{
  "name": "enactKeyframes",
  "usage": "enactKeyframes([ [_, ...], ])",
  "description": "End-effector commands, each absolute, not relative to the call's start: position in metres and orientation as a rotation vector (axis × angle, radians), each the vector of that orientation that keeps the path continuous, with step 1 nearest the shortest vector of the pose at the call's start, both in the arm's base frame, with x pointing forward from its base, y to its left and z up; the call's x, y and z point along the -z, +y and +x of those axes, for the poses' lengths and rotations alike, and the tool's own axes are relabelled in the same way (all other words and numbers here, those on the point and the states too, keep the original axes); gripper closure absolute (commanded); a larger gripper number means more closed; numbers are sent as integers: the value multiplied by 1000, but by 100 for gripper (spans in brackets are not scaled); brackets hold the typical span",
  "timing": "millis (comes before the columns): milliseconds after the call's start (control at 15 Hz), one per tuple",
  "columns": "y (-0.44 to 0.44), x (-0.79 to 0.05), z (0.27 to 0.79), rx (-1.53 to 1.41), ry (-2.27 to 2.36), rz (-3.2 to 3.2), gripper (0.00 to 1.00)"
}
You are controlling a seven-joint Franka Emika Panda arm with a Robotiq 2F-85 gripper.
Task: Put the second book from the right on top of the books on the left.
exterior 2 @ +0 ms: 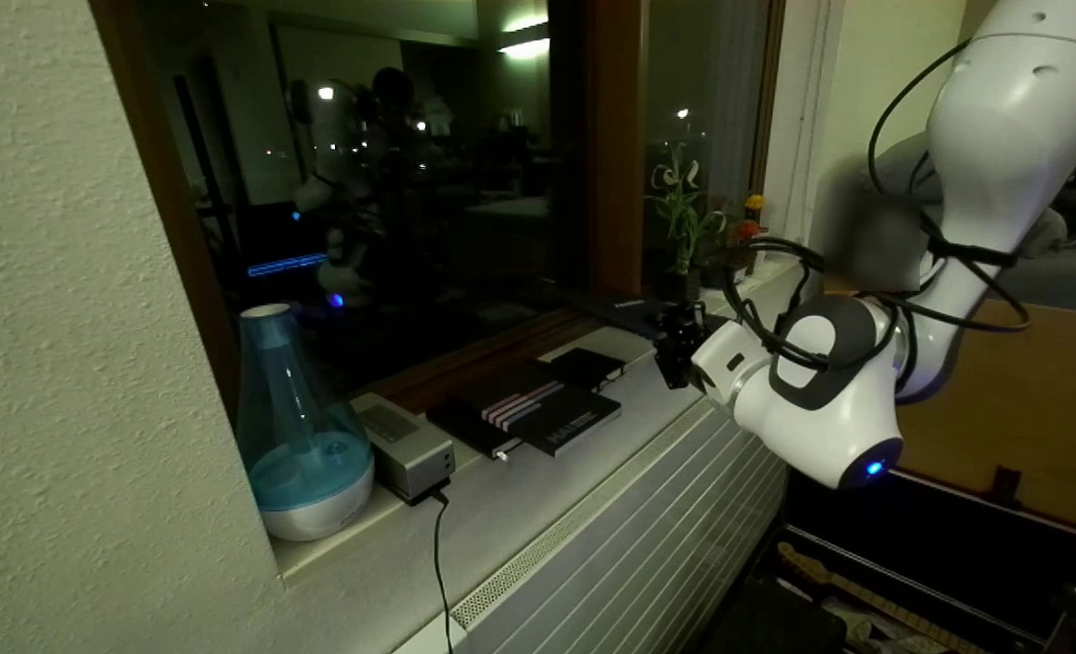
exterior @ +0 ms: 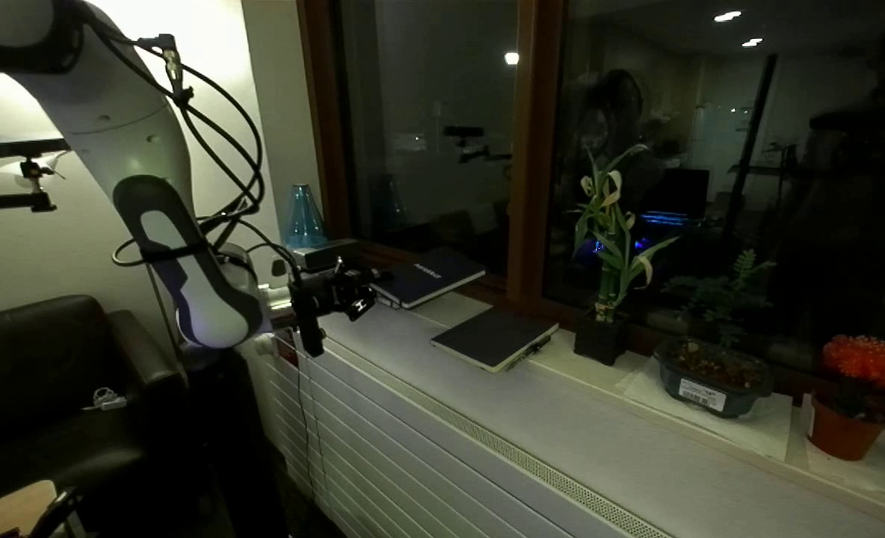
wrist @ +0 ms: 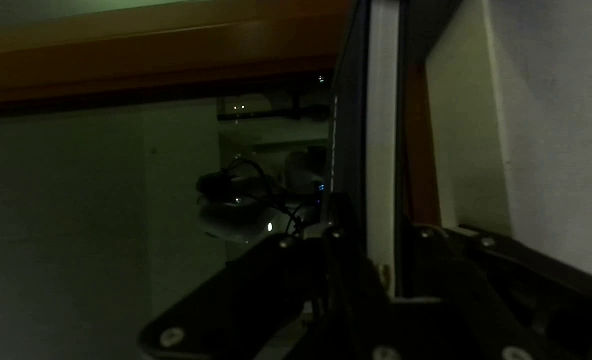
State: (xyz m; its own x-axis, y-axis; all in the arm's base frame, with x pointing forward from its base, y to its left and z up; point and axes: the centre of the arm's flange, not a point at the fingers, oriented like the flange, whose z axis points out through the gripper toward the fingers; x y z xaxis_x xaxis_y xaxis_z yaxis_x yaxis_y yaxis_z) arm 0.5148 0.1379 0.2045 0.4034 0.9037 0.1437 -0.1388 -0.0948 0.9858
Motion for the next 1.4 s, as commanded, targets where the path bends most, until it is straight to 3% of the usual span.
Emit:
enactKeyframes([
  [0,149,-249,493,-1070,743,1366,95],
  [1333,260,-293,486,-1318,978,1381,95],
])
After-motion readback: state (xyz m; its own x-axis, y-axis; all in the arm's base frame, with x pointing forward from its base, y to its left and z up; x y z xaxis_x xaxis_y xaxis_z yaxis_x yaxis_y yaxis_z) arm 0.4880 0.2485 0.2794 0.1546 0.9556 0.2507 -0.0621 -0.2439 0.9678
